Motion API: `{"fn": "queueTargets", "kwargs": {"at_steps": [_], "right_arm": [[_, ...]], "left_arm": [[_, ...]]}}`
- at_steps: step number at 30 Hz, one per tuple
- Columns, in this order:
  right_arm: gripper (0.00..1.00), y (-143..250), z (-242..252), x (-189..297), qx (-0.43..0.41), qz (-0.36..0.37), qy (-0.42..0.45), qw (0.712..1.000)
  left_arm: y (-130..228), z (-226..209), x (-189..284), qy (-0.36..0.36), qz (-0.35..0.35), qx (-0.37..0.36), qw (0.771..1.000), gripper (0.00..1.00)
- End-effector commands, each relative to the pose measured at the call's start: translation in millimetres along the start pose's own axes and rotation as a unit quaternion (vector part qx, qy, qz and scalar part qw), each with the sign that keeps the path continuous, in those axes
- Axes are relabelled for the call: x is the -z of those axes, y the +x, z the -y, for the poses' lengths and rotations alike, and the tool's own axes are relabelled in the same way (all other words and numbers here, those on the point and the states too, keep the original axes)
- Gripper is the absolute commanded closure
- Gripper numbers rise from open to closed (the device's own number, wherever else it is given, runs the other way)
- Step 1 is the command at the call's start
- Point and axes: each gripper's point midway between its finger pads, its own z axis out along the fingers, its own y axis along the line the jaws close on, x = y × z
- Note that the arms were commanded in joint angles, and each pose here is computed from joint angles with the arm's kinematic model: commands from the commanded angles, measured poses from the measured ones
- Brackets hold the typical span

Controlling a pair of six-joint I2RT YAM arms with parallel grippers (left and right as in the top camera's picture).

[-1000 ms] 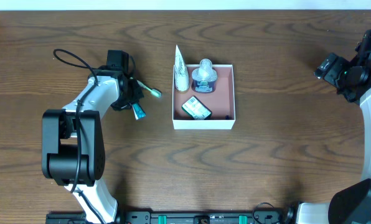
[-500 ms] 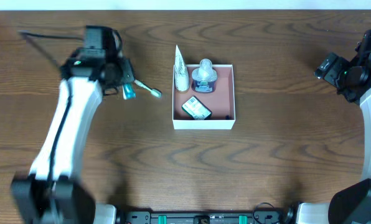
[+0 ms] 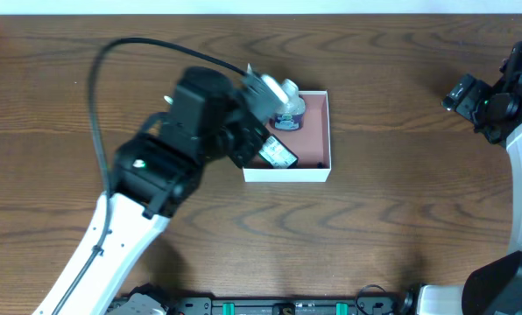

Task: Pack container
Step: 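Carry the toothpaste tube with left gripper into the box and release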

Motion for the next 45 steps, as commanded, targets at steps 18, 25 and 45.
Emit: {"fn": "queueTargets", "kwargs": {"at_steps": [18, 25, 45], "right_arm": [[0.01, -1, 3, -2, -0.004, 0.000, 0.006, 1.000], [0.01, -1, 3, -2, -0.004, 0.000, 0.006, 1.000], [0.01, -1, 3, -2, -0.004, 0.000, 0.006, 1.000]], "left_arm": [[75, 31, -142, 0.089, -0.154, -0.262, 0.949, 0.94], [91, 30, -157, 0.092, -0.179, -0.263, 0.943, 0.89], [11, 40, -77, 0.043, -0.055, -0.219, 0.973, 0.64]]}}
